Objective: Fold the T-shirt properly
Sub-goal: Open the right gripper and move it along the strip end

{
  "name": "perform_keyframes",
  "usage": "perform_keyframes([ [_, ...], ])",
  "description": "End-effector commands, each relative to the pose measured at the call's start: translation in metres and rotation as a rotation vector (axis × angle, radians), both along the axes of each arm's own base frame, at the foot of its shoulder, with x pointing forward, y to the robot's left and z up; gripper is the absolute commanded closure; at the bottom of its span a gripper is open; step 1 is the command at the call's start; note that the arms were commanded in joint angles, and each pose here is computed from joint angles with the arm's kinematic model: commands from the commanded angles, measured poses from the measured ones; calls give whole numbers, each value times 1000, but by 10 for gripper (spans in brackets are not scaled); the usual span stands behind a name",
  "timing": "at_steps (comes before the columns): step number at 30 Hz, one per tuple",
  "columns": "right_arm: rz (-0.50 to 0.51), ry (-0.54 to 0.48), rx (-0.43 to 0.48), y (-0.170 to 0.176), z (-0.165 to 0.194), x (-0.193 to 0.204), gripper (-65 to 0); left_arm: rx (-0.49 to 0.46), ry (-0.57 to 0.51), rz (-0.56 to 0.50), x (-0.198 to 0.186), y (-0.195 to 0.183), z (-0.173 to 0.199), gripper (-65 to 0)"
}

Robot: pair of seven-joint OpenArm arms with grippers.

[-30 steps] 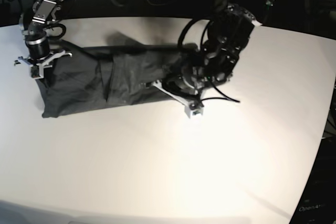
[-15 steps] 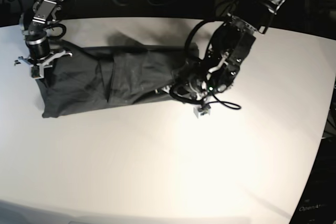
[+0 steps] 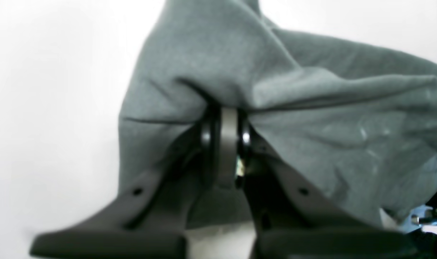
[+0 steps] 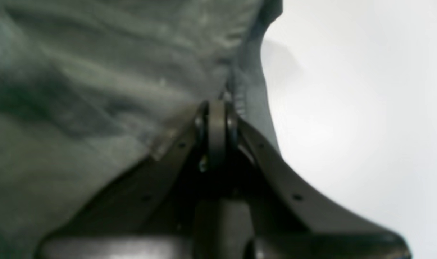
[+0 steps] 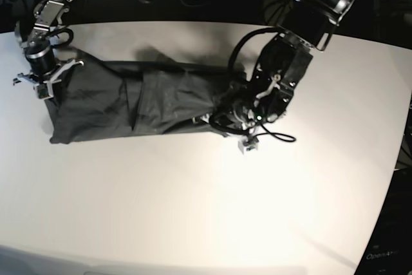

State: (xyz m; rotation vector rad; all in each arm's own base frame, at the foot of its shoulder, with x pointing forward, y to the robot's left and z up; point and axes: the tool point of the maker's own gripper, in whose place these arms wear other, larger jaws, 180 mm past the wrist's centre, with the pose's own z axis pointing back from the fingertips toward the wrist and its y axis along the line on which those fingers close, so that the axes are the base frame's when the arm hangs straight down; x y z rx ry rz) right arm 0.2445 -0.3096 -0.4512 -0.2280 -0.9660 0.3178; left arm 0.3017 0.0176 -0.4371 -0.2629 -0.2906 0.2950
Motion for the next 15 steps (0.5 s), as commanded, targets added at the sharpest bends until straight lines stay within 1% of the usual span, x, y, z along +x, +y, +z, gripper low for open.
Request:
perform_keyframes([
  [1,-3,193,-70,-8,-25,-30,-15,64,-29,30,8,16,-3,-31],
  [3,-1,168,-109,-13,-12,-27,-15,67,-33,33,9,17,-3,-31],
  [8,-1,68,-180,-10,28,-12,-15,86,-35,35,9,26,-5,-31],
  [12,-12,-50,-194,-7,66,-4,-15,106,-33,37,7,37,-6,-31],
  [15,-17,-112,-194,0,84,3,-15,113,-29,38,7,41,-7,-31],
])
